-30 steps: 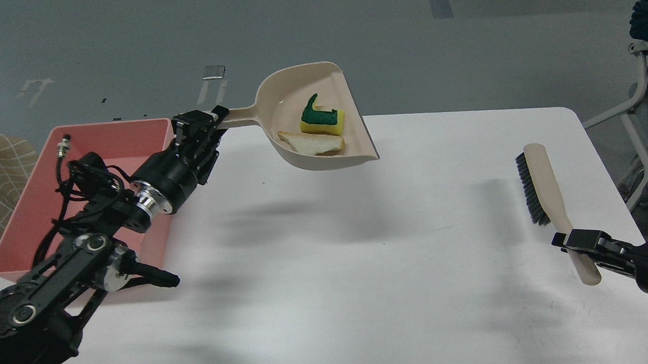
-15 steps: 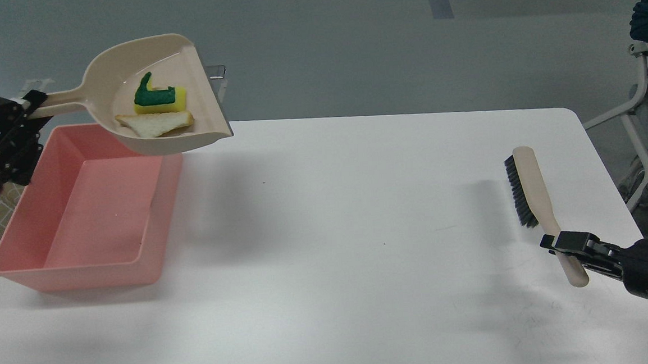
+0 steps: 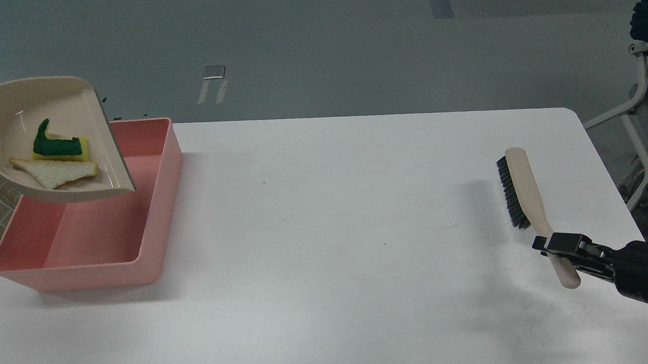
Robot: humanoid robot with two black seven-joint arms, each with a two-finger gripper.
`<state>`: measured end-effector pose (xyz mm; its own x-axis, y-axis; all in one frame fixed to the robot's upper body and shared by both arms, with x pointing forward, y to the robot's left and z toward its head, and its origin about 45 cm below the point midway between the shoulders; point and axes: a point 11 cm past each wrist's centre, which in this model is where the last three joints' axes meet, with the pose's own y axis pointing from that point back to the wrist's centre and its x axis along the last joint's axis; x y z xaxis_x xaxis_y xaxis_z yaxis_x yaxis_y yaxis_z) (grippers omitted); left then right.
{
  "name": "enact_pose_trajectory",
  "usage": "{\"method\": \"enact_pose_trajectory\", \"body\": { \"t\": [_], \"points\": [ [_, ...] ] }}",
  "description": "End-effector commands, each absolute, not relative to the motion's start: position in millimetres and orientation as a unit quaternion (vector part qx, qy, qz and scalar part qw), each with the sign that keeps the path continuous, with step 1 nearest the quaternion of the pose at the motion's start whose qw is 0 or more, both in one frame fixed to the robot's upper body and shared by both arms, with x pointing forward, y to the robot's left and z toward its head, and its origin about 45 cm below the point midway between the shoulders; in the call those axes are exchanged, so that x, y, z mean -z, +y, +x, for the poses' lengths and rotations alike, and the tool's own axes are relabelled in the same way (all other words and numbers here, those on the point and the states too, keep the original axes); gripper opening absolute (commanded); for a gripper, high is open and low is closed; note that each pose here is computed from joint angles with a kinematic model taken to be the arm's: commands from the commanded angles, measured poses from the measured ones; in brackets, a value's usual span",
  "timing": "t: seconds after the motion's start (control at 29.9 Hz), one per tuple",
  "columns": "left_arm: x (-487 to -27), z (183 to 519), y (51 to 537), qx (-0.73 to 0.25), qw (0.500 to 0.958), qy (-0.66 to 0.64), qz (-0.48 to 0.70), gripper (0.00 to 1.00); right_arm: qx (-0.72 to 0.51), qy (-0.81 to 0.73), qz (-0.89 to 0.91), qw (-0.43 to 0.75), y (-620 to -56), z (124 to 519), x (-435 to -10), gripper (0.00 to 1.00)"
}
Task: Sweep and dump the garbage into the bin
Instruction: 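Tilt the dustpan with the left gripper to dump the sponge into the bin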
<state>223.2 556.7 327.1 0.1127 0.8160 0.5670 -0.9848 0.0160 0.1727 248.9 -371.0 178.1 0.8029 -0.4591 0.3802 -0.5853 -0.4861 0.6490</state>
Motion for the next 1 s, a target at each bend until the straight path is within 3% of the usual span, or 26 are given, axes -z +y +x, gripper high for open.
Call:
{"method": "enact_pose_trajectory", "body": {
  "t": [0.0, 0.43, 0.77, 0.97],
  "points": [
    [-327.8, 224.6, 556.4, -0.628, 0.689, -0.183, 0.311, 0.0, -0.077, -0.304, 0.859, 0.406, -370.8, 248.6, -177.7, 0.0],
    [-367.5, 244.9, 536.5, -0.525, 0.684, -0.3, 0.408, 0.0, -0.076, -0.302, 0.862, 0.4, -365.7, 249.0, -176.1, 0.0],
    [-381.3, 250.4, 540.7, -0.536, 0.655, -0.333, 0.416, 0.0, -0.077, -0.302, 0.863, 0.398, -364.6, 249.7, -177.3, 0.0],
    [-421.8, 269.3, 526.8, -0.575, 0.656, -0.366, 0.324, 0.0, -0.078, -0.302, 0.863, 0.398, -364.9, 250.2, -177.5, 0.0]
  ]
}}
